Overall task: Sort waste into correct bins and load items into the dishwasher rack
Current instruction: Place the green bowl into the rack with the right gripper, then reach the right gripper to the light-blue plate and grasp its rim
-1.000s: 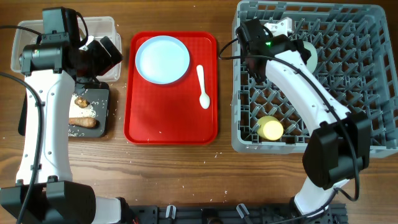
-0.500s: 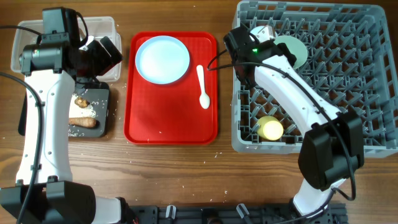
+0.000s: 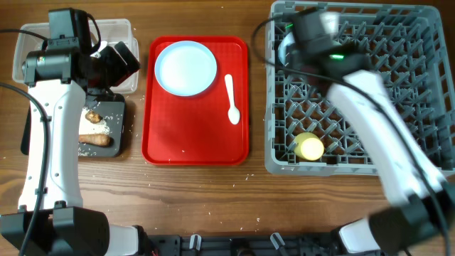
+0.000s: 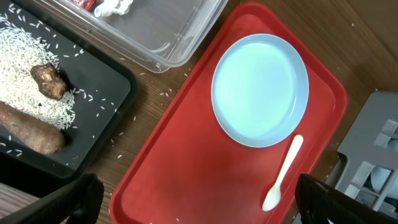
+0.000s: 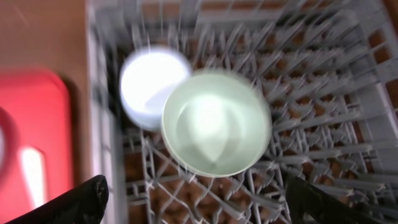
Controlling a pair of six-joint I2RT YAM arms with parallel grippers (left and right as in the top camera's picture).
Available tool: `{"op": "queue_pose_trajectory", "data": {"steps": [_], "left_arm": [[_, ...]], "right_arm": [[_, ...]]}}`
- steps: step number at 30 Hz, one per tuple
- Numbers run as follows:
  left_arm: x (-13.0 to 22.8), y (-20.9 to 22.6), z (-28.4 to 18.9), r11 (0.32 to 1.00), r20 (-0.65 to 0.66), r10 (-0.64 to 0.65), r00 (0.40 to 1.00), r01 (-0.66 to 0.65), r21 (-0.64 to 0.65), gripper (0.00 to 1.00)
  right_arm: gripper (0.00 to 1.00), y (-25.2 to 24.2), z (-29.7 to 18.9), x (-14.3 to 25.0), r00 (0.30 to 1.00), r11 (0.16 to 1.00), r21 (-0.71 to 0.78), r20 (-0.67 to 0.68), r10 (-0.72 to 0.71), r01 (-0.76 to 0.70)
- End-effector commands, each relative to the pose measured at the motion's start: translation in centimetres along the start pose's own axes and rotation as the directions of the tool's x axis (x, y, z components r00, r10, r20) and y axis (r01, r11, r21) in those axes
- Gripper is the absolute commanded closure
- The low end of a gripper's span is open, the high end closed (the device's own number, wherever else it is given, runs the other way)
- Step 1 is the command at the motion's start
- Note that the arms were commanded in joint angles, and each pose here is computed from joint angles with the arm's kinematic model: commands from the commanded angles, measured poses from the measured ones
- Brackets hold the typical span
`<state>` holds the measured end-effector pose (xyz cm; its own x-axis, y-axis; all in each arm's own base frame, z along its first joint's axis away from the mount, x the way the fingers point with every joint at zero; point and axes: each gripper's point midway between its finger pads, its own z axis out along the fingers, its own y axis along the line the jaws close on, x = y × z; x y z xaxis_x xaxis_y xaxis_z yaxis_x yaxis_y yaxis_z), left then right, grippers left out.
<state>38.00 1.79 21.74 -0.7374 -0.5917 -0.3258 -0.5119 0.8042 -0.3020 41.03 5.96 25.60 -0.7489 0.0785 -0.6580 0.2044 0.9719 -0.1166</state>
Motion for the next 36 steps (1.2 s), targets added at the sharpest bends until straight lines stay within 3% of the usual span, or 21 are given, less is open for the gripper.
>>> {"op": "queue_pose_trajectory", "data": {"steps": [1, 6, 16, 19, 22, 26, 31, 36], "left_arm": [[-0.1, 0.0, 0.0, 1.0, -0.001, -0.005, 1.0, 0.005, 0.003, 0.0], [-0.1, 0.0, 0.0, 1.0, -0.001, -0.005, 1.0, 0.005, 0.003, 0.0], [-0.1, 0.0, 0.0, 1.0, -0.001, -0.005, 1.0, 0.005, 0.003, 0.0], [-0.1, 0.0, 0.0, 1.0, -0.001, -0.005, 1.0, 0.005, 0.003, 0.0], [-0.1, 0.0, 0.0, 1.0, -0.001, -0.005, 1.0, 0.005, 0.003, 0.0], [-0.1, 0.0, 0.0, 1.0, -0.001, -0.005, 1.0, 0.005, 0.003, 0.0], [-0.1, 0.0, 0.0, 1.0, -0.001, -0.005, 1.0, 0.005, 0.003, 0.0], [-0.1, 0.0, 0.0, 1.0, -0.001, -0.005, 1.0, 0.005, 0.003, 0.0]], "right_arm": [[0.16, -3.9, 0.9, -0.8, 0.973, 0.971, -0.074, -0.059, 0.222, -0.226], [0.25, -5.8, 6.2, 2.0, 0.894, 0.9, -0.181, -0.299, 0.334, -0.397], [0.48, -5.0, 12.3, 7.1, 0.804, 0.903, -0.08, -0.493, 0.333, -0.422], [0.53, -5.1, 13.1, 7.8, 0.795, 0.908, -0.057, -0.508, 0.332, -0.416], [0.75, -5.1, 13.7, 8.4, 0.786, 0.91, -0.047, -0.524, 0.328, -0.412], [0.96, -5.3, 13.8, 8.3, 0.788, 0.912, -0.039, -0.519, 0.33, -0.408], [0.96, -6.5, 12.1, 7.6, 0.807, 0.921, -0.009, -0.484, 0.338, -0.391], [0.96, -10.5, 5.8, 4.6, 0.859, 0.909, 0.1, -0.299, 0.415, -0.404]]}}
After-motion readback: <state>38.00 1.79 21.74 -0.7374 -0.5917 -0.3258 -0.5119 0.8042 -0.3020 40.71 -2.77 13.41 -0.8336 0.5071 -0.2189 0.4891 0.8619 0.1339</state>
